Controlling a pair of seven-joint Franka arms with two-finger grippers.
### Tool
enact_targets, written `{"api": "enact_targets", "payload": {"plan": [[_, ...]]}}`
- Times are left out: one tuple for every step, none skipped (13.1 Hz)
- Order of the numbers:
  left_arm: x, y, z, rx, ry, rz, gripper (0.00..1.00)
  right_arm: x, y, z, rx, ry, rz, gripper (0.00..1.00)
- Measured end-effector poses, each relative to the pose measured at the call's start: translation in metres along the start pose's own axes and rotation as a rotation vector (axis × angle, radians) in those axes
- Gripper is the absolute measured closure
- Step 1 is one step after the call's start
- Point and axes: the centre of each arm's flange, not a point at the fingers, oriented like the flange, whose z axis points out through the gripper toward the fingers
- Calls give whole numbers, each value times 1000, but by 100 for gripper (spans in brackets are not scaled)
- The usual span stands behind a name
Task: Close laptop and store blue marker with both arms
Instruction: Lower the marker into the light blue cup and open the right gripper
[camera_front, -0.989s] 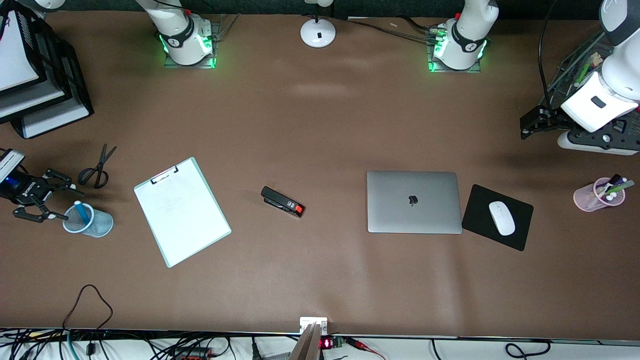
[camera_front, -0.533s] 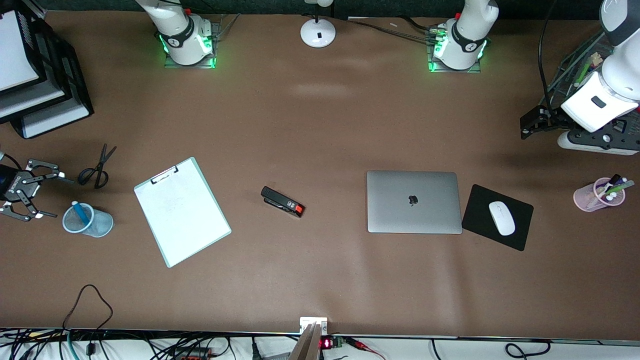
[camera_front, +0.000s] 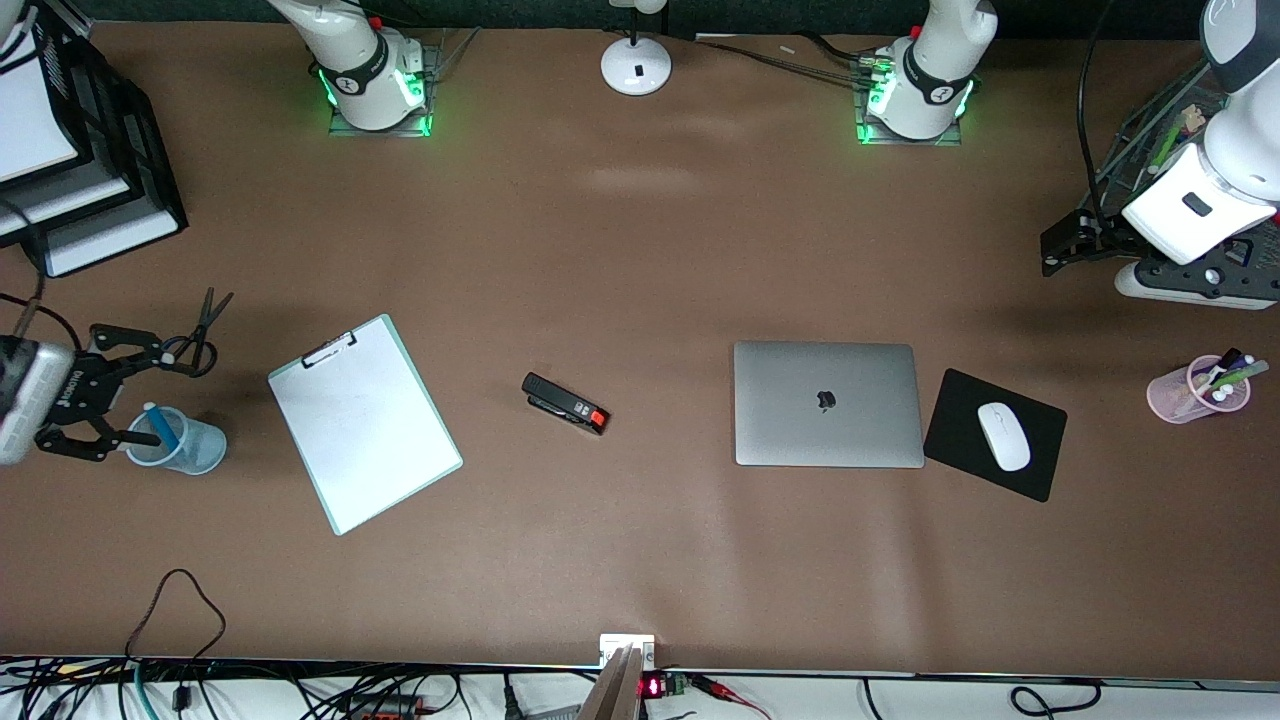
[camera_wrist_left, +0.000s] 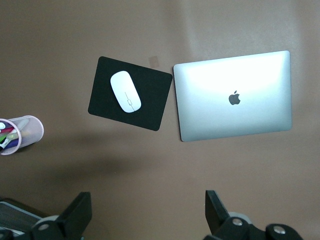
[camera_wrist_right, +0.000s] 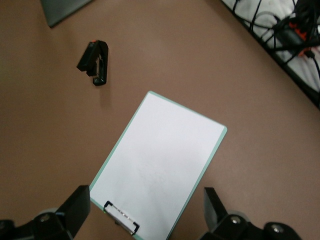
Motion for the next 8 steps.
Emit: {"api": "enact_targets", "payload": {"plan": [[0,0,0,0,-1,0,0,16,-6,0,-25,-67,30,0],[0,0,0,0,-2,0,0,34,-16,-3,-52,-127,61,0],[0,0,0,0,-2,0,0,53,-28,-6,-78,-172,109,0],[0,0,0,0,-2,0,0,69,-41,-11,-104,-202,167,0],[0,0,0,0,-3,0,0,82,-55,-15,-123,-225,225,0],[0,0,0,0,-3,0,0,92,-69,-16,-121,-253,285,0],[0,0,0,0,-3,0,0,99,-79,-14,-115,-275,349,0],[0,0,0,0,-3,0,0,104,-87,-10,-109,-293,411,0]]}}
